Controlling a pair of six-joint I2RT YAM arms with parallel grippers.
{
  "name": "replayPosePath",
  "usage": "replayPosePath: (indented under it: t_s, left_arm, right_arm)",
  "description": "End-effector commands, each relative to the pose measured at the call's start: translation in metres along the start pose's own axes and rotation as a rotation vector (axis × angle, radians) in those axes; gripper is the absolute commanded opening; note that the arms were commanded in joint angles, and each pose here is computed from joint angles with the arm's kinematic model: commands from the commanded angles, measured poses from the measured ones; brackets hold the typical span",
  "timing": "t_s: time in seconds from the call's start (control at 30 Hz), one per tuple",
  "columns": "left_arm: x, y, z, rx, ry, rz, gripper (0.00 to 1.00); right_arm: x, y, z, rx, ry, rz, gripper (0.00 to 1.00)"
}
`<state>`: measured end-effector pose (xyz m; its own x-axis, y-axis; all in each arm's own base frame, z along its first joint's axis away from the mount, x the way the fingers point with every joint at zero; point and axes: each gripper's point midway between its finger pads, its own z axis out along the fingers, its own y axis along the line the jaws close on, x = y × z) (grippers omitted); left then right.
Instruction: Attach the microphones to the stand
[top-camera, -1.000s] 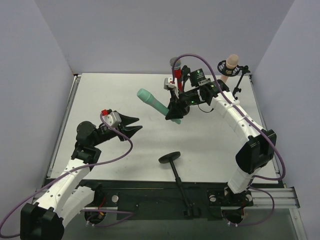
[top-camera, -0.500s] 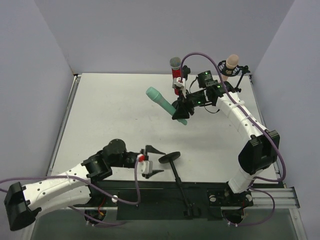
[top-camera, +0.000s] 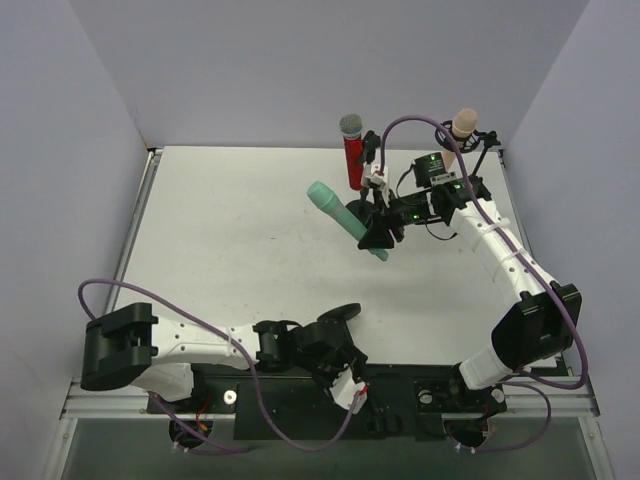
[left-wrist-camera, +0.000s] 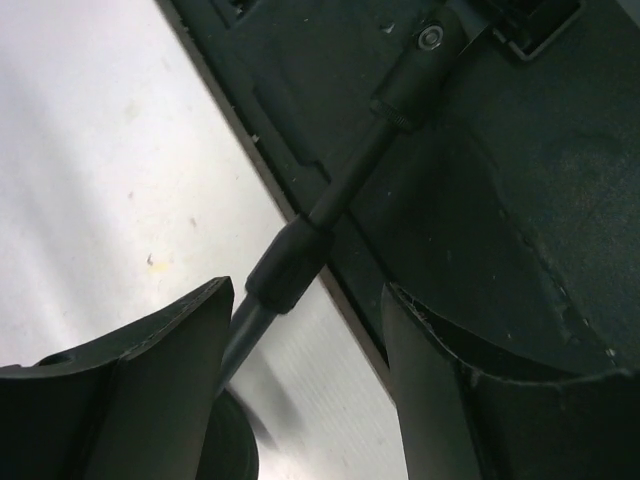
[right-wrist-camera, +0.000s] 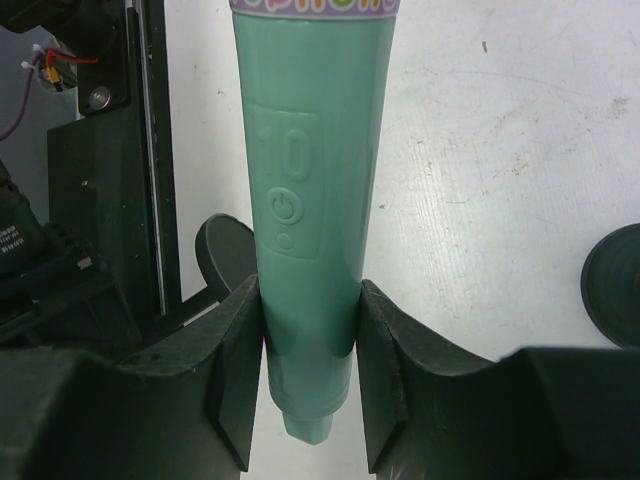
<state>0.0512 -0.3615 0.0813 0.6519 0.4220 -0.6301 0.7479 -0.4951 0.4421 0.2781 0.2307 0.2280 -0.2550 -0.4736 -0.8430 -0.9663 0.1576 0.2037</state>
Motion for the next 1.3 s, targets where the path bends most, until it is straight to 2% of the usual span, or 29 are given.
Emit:
replayPosePath:
  t_s: [0.0, 0.13, 0.3, 0.5, 0.57, 0.6, 0.63, 0.7, 0.8, 0.83, 0.87, 0.9, 0.97, 1.1, 1.13, 1.23, 1.27]
  left_arm:
    - [-0.021, 0.017, 0.017, -0.032, -0.011, 0.102, 0.71]
    - [-0.03, 0.019, 0.038, -0.043, -0.036, 0.136, 0.7]
    - [-0.026, 0.016, 0.059, -0.016, 0.015, 0.173, 0.66]
    - [-0.014, 0.013, 0.068, 0.003, 0.098, 0.201, 0.54]
    - [-0.016, 0.012, 0.066, 0.001, 0.096, 0.202, 0.47]
    - [-0.016, 0.013, 0.064, -0.002, 0.095, 0.193, 0.37]
    - [-0.018, 0.014, 0.063, -0.006, 0.089, 0.191, 0.22]
    - [-0.024, 0.02, 0.059, -0.036, 0.066, 0.163, 0.0]
    - [-0.038, 0.032, 0.044, -0.096, -0.041, 0.048, 0.0]
    - [-0.042, 0.053, 0.035, -0.16, -0.095, 0.004, 0.0]
    - [-0.044, 0.052, 0.025, -0.154, -0.158, -0.076, 0.0]
    - [-0.046, 0.071, 0.012, -0.216, -0.221, -0.137, 0.0]
    - [-0.039, 0.085, -0.013, -0.287, -0.295, -0.188, 0.0]
    - [-0.016, 0.101, -0.053, -0.381, -0.345, -0.227, 0.0]
    - [-0.016, 0.098, -0.061, -0.376, -0.377, -0.229, 0.0]
    - [-0.01, 0.127, -0.1, -0.514, -0.482, -0.267, 0.0]
    - [-0.012, 0.128, -0.106, -0.507, -0.516, -0.266, 0.0]
  right_arm:
    - [-0.008, 0.01, -0.005, -0.039, -0.052, -0.025, 0.0]
    - [-0.007, 0.01, -0.005, -0.044, -0.055, -0.02, 0.0]
    - [-0.007, 0.01, -0.004, -0.052, -0.058, -0.011, 0.0]
    - [-0.009, 0.01, -0.006, -0.057, -0.072, -0.01, 0.0]
    - [-0.008, 0.01, -0.006, -0.056, -0.071, -0.005, 0.0]
    - [-0.008, 0.01, -0.006, -0.056, -0.071, -0.005, 0.0]
    - [-0.008, 0.01, -0.007, -0.055, -0.072, -0.004, 0.0]
    - [-0.008, 0.01, -0.007, -0.057, -0.073, -0.001, 0.0]
    - [-0.01, 0.01, -0.01, -0.051, -0.08, 0.0, 0.0]
    - [-0.011, 0.01, -0.013, -0.045, -0.085, -0.002, 0.0]
    - [-0.012, 0.01, -0.014, -0.04, -0.089, -0.002, 0.0]
    - [-0.013, 0.008, -0.016, -0.035, -0.094, 0.0, 0.0]
    - [-0.014, 0.008, -0.02, -0.029, -0.102, 0.001, 0.0]
    - [-0.015, 0.006, -0.023, -0.023, -0.11, 0.007, 0.0]
    - [-0.015, 0.005, -0.023, -0.02, -0.109, 0.009, 0.0]
    - [-0.014, 0.004, -0.023, -0.013, -0.104, 0.014, 0.0]
    - [-0.016, 0.002, -0.025, -0.004, -0.105, 0.017, 0.0]
